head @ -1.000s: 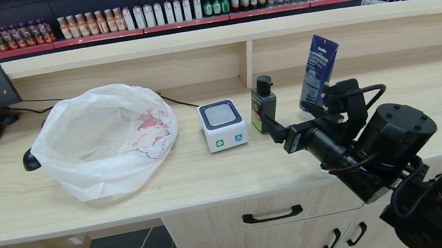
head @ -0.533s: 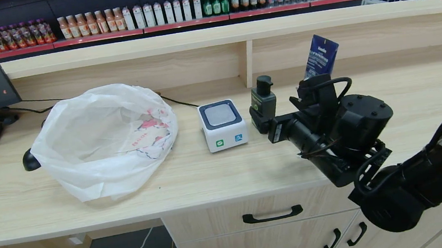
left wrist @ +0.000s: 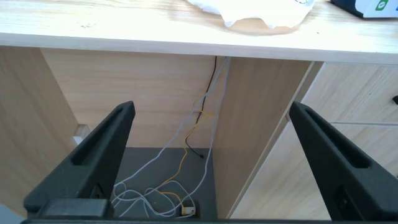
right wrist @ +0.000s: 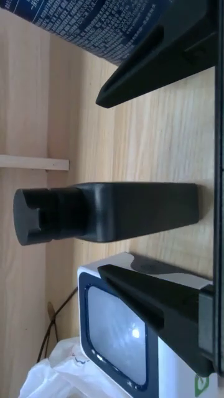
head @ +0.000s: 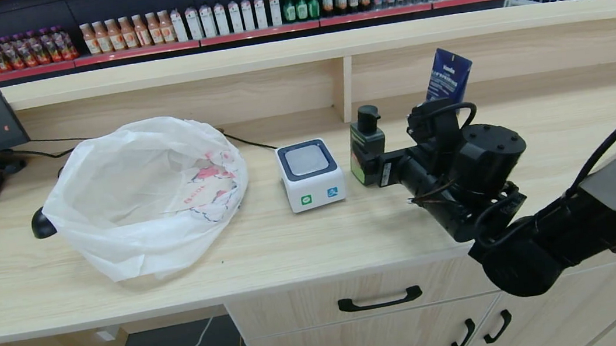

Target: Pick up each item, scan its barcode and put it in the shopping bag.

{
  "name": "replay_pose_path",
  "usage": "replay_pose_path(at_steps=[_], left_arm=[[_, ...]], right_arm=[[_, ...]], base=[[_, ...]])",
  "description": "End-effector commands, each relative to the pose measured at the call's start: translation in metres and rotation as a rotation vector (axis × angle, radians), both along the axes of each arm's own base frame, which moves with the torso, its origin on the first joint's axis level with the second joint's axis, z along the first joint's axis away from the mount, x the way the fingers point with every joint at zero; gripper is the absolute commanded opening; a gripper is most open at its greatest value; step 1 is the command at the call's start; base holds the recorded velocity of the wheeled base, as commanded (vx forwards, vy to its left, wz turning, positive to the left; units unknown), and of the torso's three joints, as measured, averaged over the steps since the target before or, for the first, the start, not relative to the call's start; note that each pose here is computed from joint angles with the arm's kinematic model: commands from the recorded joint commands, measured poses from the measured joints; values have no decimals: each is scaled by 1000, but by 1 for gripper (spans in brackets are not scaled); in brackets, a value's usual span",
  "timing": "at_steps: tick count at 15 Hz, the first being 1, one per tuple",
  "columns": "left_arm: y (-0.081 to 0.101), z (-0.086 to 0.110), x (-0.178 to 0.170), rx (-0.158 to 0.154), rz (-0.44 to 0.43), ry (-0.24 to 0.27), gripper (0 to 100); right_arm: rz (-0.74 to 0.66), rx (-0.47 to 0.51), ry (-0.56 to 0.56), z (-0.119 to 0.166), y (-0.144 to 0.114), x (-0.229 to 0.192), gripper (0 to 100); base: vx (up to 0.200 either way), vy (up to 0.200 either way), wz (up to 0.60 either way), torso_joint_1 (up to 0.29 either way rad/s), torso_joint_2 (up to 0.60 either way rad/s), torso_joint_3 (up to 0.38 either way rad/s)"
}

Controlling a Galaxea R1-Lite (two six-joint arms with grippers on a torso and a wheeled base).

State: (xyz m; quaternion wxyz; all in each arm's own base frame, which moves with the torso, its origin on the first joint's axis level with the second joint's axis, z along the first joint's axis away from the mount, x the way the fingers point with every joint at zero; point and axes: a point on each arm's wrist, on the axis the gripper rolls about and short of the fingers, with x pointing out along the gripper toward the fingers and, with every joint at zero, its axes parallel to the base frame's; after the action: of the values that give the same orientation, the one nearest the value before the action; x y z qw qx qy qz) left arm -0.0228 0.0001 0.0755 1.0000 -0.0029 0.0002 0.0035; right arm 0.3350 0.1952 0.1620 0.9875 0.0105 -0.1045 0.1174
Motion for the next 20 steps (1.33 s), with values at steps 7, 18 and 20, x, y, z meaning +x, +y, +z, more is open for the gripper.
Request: replay_pose_path(at_steps=[7,18,20], left_arm=[[0,0,0,0,1,0,100],[0,0,0,0,1,0,100],[0,0,0,0,1,0,100]], right_arm=[[-8,-14,1,2,5,33,100],[-3,-24,20,-3,11,50,100],[-3,-24,23,-4,11,49,100]], base=[[0,0,0,0,0,0],[0,0,0,0,0,0],[0,0,0,0,0,0]])
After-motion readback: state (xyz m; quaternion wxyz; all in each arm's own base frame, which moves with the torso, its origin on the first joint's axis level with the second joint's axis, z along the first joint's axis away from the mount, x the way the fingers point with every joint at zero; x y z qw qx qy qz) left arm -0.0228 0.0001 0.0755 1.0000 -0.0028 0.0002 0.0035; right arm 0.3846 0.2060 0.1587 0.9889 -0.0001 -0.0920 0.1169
